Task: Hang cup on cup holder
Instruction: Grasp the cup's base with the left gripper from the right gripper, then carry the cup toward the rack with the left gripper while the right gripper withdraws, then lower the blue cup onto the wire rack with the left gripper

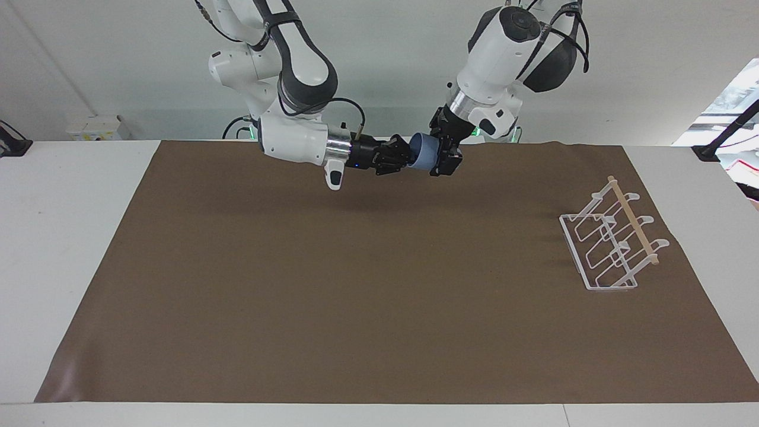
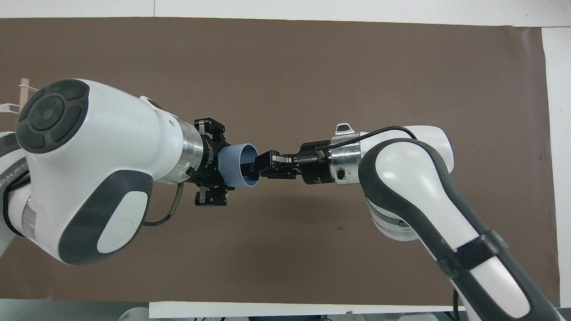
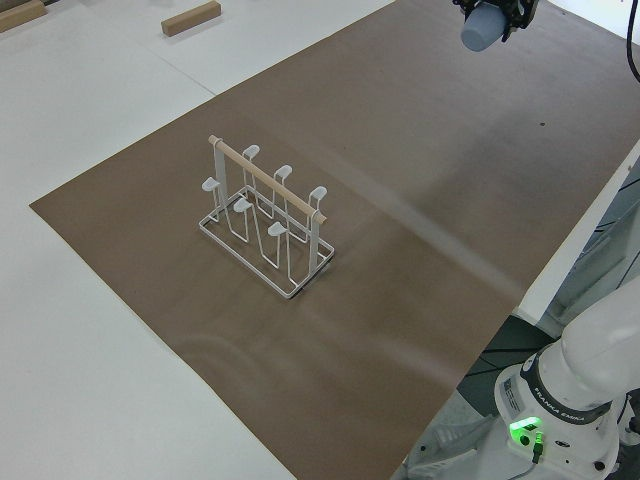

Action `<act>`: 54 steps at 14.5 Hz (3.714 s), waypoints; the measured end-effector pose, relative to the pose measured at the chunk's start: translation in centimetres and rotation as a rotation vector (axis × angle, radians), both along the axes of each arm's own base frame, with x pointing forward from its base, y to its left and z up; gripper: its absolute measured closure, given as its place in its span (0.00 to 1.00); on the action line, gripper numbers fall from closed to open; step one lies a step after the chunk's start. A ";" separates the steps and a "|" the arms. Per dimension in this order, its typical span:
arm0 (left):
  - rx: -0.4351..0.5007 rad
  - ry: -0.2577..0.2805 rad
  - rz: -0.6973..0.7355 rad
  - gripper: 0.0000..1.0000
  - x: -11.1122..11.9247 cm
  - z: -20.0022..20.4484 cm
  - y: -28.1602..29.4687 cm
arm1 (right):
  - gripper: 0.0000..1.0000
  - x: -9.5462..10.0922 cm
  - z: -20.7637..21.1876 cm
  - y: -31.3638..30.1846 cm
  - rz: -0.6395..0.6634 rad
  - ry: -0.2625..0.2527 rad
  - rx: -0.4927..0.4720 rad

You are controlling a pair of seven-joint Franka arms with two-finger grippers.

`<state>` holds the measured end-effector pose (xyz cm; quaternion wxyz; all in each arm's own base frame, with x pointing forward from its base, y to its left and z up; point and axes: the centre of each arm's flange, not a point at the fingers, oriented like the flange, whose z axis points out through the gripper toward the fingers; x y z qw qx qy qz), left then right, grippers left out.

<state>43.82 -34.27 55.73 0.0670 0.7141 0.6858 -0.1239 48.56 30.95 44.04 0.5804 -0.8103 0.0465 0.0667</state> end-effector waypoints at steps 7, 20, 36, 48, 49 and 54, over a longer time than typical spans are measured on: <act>0.096 -0.049 0.080 0.22 3.8 -0.5 5.4 | 0.14 3.4 5.3 -4.8 -0.346 -0.216 -0.140; 1.259 -0.139 -0.299 0.22 12.4 -9.7 22.4 | 0.00 6.8 7.0 -27.8 0.139 -0.423 -1.004; 1.806 -0.192 -0.384 0.22 16.5 -18.6 22.7 | 0.00 3.2 20.2 -34.7 0.261 -0.136 -1.306; 1.828 -0.260 -0.287 0.22 17.0 -23.1 24.2 | 0.00 2.7 19.6 -34.6 0.284 -0.079 -1.295; 1.827 -0.263 -0.284 0.22 17.0 -23.3 24.2 | 0.00 2.7 19.6 -34.6 0.284 -0.079 -1.295; 1.799 -0.280 -0.292 0.14 17.1 -23.5 23.5 | 0.00 2.5 19.5 -34.0 0.304 -0.071 -1.291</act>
